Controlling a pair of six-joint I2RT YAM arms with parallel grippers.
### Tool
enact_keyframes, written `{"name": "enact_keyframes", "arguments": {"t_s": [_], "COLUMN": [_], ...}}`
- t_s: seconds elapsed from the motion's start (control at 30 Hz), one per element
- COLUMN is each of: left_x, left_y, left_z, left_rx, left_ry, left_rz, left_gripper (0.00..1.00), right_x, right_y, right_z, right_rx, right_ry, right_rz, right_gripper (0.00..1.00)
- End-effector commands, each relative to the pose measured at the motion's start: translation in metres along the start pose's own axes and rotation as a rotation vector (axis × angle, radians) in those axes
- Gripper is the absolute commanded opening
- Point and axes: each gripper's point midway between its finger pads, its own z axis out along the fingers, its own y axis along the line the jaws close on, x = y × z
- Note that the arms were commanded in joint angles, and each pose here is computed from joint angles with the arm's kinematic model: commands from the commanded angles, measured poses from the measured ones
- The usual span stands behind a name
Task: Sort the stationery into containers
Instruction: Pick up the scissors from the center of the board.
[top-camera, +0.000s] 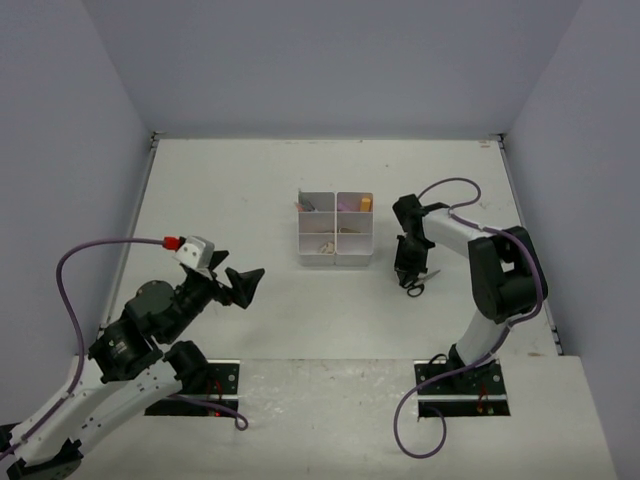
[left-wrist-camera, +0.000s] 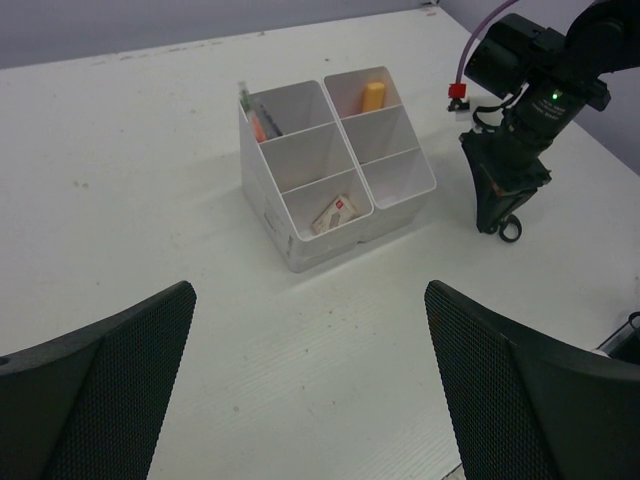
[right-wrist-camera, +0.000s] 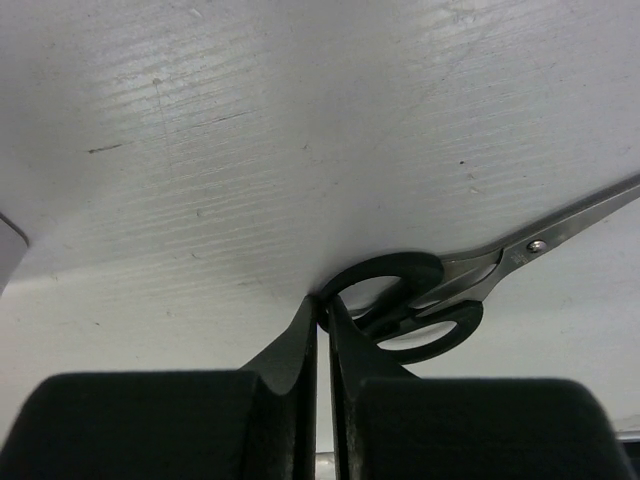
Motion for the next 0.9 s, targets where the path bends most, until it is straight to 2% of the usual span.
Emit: {"name": "enact_keyframes", "arguments": {"t_s": [0.0,0.2,0.53,0.63,0.87], "left_x": [-0.009,-0.008,-0.004,-0.003,0.0], "left_y": [-0.002,-0.002,0.006,0.007,0.012], "left_z": [-0.002,0.0,0.003,0.005,0.009], "left_rx": [0.018,0.011,-0.037,-0.048,-0.074], "left_ry": [-0.045,-0.036,-0.02,-0.011,0.005], "left_rz": [0.008,0.012,0.015,0.018,0.024], "left_gripper": [1.0,1.0,1.0,1.0,1.0], "right_x": [-0.006,-0.007,-0.014,-0.01,0.004], "right_y": [0.0,0.025,0.042,0.055,0.095], "right_z": [-0.005,-0.04,-0.098,-0.119,-0.217], "right_rx": [0.022,-0.028,-0.237,-0.363,-0.801], "right_ry": [-0.033,-0.167,-0.374,-0.425,-0.601], "right_rz": [-0.017,-0.143,-0.135,-0.132,-0.153], "right_gripper": [0.0,0.0,0.0,0.0,0.0]}}
